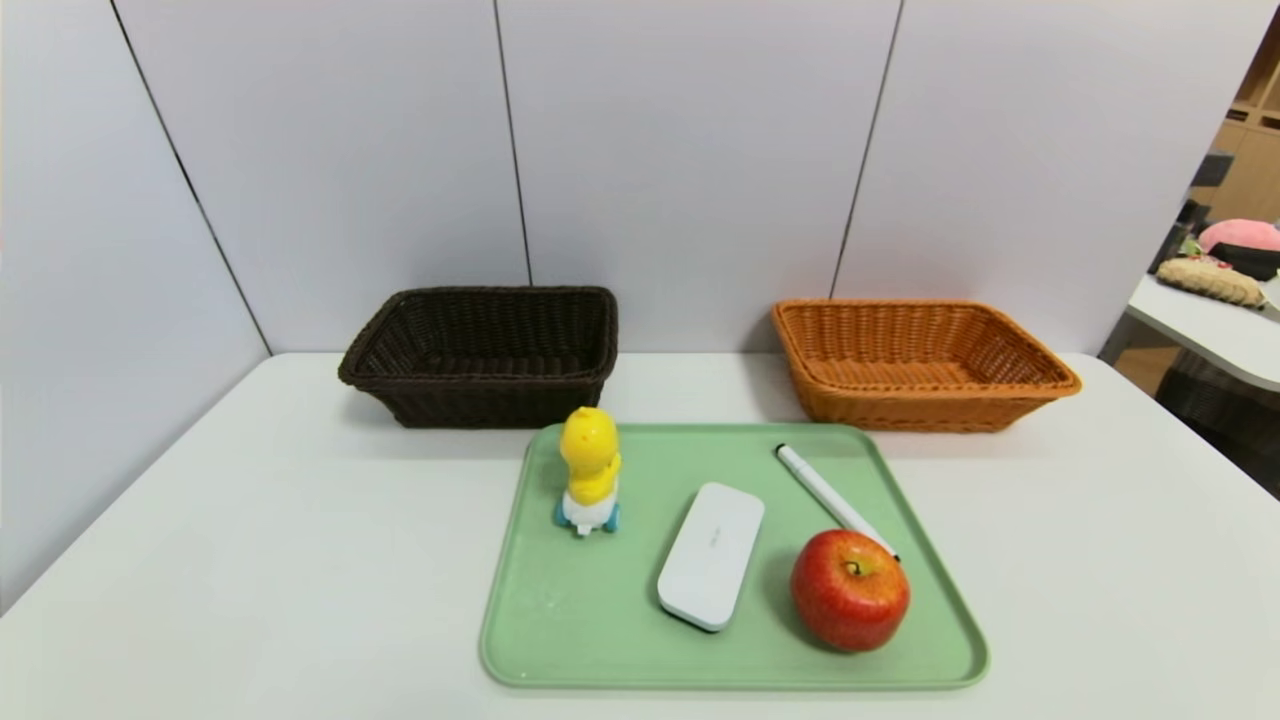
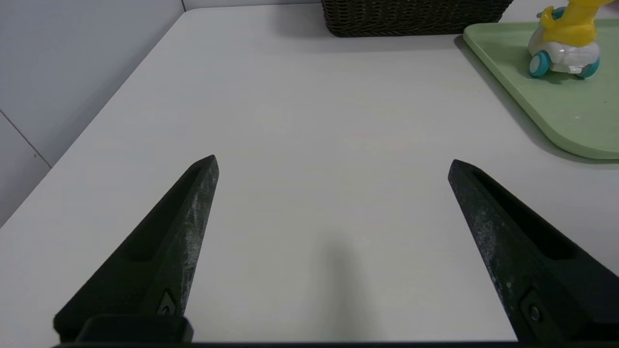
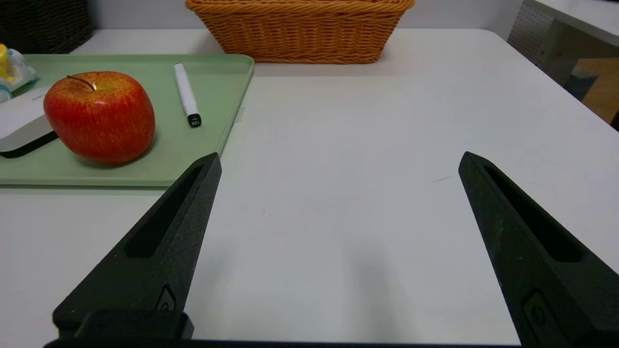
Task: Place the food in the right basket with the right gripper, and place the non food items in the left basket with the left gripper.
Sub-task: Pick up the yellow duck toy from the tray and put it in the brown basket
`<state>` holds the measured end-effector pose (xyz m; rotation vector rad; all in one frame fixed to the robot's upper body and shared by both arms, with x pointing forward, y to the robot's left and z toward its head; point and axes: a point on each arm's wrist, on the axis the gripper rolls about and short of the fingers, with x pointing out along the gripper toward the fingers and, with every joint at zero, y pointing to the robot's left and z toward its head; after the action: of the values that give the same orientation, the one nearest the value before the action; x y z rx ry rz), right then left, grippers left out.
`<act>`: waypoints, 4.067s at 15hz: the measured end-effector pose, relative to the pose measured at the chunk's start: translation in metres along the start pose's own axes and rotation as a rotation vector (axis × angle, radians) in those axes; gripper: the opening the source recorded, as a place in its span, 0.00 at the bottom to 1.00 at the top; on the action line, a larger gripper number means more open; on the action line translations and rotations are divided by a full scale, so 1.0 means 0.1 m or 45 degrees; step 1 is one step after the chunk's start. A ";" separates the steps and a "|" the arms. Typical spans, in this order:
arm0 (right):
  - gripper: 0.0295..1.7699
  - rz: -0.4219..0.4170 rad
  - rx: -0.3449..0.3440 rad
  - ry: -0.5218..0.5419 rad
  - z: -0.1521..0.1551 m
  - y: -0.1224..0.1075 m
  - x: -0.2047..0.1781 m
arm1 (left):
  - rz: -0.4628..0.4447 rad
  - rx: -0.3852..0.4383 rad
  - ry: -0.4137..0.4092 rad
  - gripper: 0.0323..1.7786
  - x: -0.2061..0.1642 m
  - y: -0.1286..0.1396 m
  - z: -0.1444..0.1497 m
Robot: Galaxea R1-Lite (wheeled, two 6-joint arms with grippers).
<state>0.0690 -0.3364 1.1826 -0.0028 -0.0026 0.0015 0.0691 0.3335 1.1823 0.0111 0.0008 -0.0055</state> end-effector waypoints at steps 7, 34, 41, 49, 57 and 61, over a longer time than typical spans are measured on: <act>0.96 -0.001 0.000 0.000 0.00 0.00 0.00 | 0.001 0.015 0.000 0.95 0.00 0.00 0.00; 0.96 0.095 -0.012 0.293 0.48 0.01 -0.10 | -0.277 -0.066 0.320 0.95 0.03 -0.04 0.81; 0.96 0.102 0.002 0.621 0.93 0.01 0.40 | -0.279 -0.110 0.635 0.95 0.81 -0.03 1.55; 0.96 0.319 -0.010 0.872 1.26 0.05 1.14 | -0.484 -0.083 0.836 0.95 1.40 -0.24 1.75; 0.96 0.493 -0.048 1.032 1.21 0.23 1.57 | -0.747 -0.035 0.916 0.95 1.68 -0.67 1.65; 0.96 0.540 -0.067 1.071 1.20 0.31 1.67 | -0.883 -0.058 0.975 0.95 1.67 -0.95 1.59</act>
<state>0.2352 -0.3052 1.3027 -0.0563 0.8393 0.4239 0.2353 0.2360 1.3398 -0.0334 0.7705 -0.6945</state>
